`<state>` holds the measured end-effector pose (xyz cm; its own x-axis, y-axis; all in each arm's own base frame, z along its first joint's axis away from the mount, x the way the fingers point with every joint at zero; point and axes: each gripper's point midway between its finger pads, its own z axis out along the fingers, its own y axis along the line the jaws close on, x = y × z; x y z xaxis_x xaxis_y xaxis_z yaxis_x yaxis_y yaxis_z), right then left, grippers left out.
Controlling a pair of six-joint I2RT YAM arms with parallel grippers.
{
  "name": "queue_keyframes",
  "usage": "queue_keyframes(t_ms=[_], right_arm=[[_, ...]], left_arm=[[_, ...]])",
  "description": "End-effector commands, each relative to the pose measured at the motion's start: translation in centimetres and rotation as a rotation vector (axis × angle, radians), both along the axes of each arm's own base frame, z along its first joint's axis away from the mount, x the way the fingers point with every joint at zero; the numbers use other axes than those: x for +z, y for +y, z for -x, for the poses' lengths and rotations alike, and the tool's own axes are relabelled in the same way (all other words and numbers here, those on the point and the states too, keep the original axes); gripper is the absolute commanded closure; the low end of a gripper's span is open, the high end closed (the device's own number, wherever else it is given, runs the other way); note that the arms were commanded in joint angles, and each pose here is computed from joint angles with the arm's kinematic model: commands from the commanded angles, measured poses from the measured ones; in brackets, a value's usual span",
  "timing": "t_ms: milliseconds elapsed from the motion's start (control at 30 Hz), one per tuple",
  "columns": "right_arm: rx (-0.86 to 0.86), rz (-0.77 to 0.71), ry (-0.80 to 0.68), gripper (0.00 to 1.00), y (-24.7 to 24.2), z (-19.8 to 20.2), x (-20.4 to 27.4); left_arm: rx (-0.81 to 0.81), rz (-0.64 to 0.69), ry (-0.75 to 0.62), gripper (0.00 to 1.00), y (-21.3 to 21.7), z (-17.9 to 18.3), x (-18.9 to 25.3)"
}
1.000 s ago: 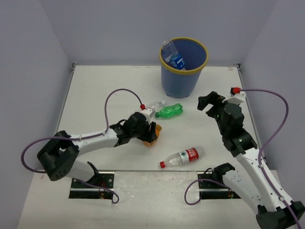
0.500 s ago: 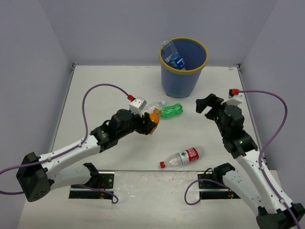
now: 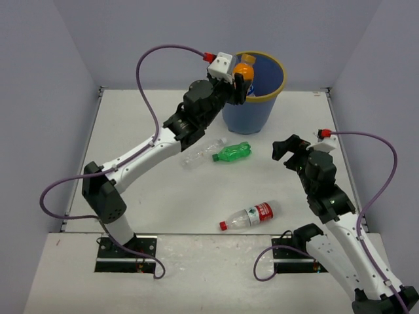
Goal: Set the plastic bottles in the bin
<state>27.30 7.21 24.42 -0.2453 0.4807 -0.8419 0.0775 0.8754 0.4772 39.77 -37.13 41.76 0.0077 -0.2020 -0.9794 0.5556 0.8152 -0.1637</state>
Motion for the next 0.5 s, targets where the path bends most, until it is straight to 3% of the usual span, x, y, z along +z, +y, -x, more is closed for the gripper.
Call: queue_keyframes(t_ms=[0, 200, 300, 333, 400, 467], right_arm=[[-0.043, -0.012, 0.000, 0.01, -0.6, -0.1, -0.2], [-0.021, -0.023, 0.038, 0.01, 0.1, -0.5, -1.4], [-0.026, -0.016, 0.060, 0.01, 0.1, -0.6, -2.3], [-0.023, -0.021, 0.068, 0.01, 0.2, -0.5, -2.5], [-0.011, -0.029, 0.073, 0.01, 0.4, -0.3, -2.6], [0.006, -0.038, 0.074, 0.01, 0.7, -0.2, -2.7]], left_arm=[[0.122, 0.056, -0.111, 0.92, -0.2, -5.4, 0.9], [0.078, 0.046, -0.065, 0.83, -5.0, -11.4, -0.6], [0.105, 0.062, -0.072, 0.57, -5.5, -12.7, -1.1], [0.108, 0.059, -0.073, 0.28, -5.5, -12.9, -1.6], [0.108, 0.059, -0.074, 0.02, -5.2, -12.5, -1.4], [0.102, 0.056, -0.067, 0.00, -4.5, -11.7, -0.8]])
